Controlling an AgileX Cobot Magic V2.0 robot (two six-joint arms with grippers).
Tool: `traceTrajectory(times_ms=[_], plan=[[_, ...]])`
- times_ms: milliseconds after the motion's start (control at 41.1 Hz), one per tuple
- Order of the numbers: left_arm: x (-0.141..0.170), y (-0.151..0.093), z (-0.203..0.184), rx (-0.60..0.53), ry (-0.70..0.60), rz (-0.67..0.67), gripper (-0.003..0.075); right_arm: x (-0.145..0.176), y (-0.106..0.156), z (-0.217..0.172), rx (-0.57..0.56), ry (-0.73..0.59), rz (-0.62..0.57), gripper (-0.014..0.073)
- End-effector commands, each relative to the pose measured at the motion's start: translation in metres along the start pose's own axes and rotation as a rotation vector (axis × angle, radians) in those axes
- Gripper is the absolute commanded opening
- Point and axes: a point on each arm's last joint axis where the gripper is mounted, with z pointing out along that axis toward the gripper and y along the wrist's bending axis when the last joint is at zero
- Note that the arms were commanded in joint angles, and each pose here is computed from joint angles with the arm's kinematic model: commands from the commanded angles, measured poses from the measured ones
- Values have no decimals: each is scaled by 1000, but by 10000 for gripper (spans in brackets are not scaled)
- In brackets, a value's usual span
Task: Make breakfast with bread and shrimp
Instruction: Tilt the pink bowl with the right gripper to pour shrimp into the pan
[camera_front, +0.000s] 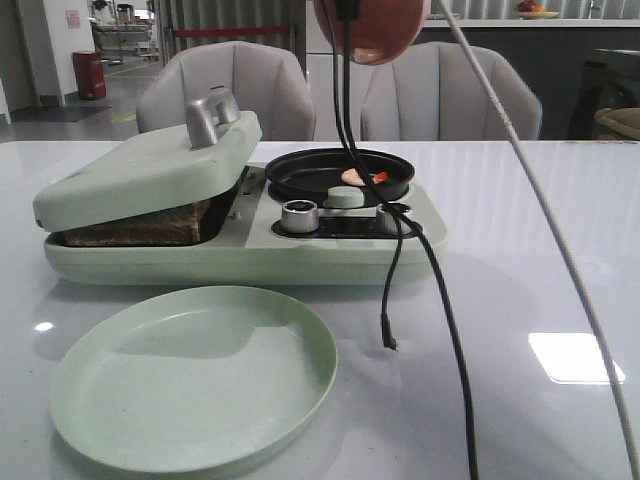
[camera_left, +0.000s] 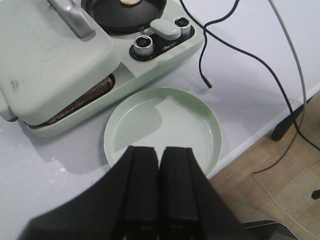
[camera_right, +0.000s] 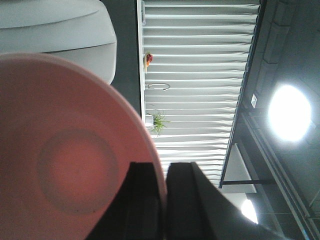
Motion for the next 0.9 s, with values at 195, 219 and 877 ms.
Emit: traceTrajectory(times_ms=[195, 219, 877], plan=[[-14, -2, -6, 19, -107, -4, 104, 12, -58, -9, 153, 9, 33, 24], [-14, -2, -6, 19, -107, -4, 104, 12, -58, -9, 153, 9, 33, 24], [-14, -2, -6, 18, -107, -4, 104, 11, -63, -13, 203, 18, 4, 24]])
